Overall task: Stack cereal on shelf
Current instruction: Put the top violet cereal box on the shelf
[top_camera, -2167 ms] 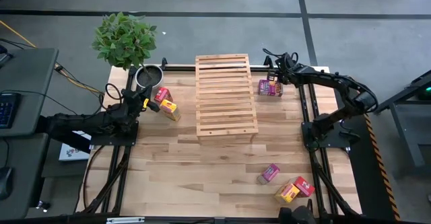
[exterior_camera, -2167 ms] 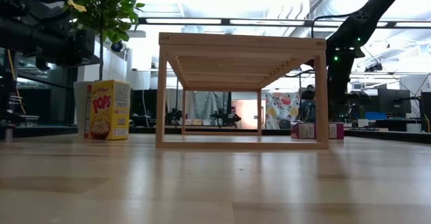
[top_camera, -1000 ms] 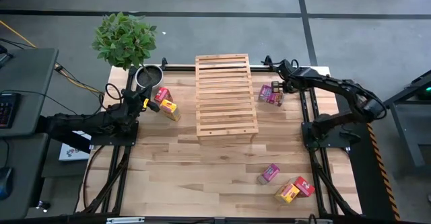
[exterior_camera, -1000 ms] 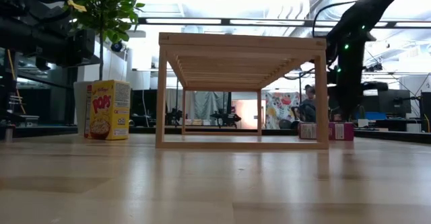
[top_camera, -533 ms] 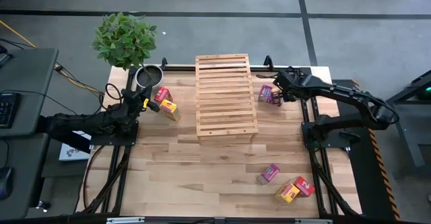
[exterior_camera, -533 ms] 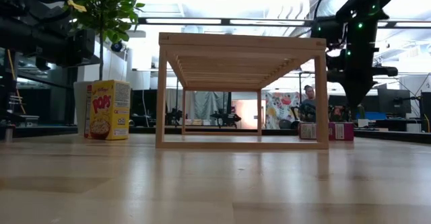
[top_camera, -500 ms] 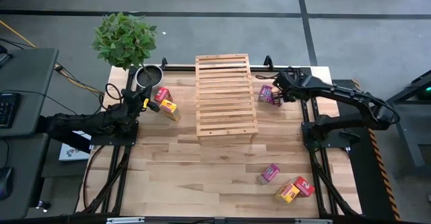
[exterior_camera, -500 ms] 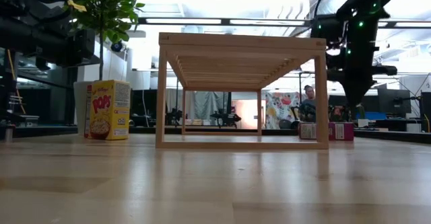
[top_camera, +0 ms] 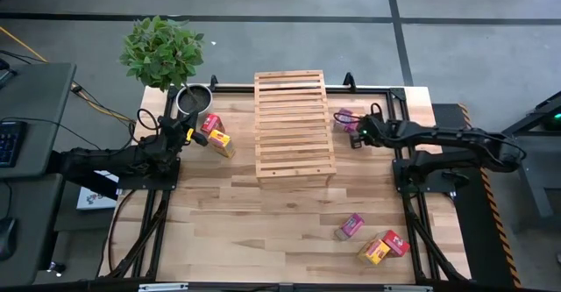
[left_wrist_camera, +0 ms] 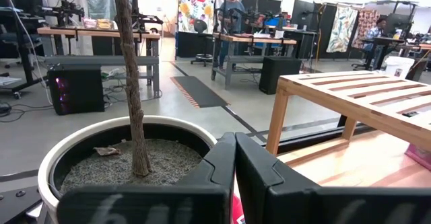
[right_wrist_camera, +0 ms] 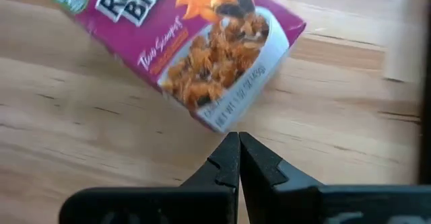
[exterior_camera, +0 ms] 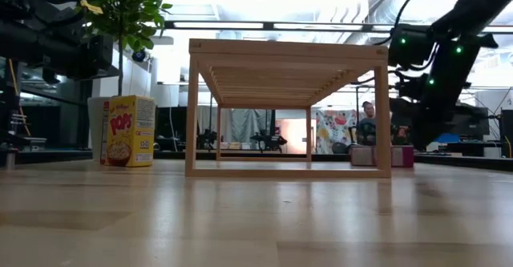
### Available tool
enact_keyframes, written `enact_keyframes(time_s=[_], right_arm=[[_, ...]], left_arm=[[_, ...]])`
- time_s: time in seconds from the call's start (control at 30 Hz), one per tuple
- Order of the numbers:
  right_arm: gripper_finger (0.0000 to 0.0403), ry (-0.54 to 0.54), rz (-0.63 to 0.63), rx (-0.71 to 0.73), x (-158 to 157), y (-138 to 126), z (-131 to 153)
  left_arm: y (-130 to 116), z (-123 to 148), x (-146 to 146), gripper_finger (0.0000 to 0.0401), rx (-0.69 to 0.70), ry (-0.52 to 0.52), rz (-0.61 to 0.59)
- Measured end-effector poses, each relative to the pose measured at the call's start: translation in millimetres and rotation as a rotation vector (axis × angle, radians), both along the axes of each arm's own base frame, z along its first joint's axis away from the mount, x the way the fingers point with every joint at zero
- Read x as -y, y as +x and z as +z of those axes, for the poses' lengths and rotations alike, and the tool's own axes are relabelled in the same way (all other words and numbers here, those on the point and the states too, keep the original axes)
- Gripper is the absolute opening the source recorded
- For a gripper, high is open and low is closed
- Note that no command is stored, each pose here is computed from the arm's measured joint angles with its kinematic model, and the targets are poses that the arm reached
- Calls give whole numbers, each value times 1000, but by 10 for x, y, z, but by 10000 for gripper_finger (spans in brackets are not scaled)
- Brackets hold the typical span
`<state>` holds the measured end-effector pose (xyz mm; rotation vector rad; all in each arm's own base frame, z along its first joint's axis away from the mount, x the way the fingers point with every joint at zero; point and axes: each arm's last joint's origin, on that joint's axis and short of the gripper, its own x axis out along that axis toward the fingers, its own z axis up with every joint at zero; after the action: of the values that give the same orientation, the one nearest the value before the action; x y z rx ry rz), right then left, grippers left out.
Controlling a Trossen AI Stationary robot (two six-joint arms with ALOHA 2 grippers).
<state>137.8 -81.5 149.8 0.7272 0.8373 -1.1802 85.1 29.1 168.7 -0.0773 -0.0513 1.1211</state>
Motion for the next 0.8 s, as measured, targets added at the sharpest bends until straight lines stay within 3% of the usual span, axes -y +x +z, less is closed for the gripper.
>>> enact_keyframes(time_s=[0.23,0.57,0.8], right_arm=[[0,4,-54,-44,-36,-89,-117],[0,-103,26,63,40,45,-52],[0,-171,96,-35,51,30,-39]], left_arm=[[0,0,0,3,0,0,0],[0,-1,0,3,0,0,0],[0,-1,0,3,0,0,0]])
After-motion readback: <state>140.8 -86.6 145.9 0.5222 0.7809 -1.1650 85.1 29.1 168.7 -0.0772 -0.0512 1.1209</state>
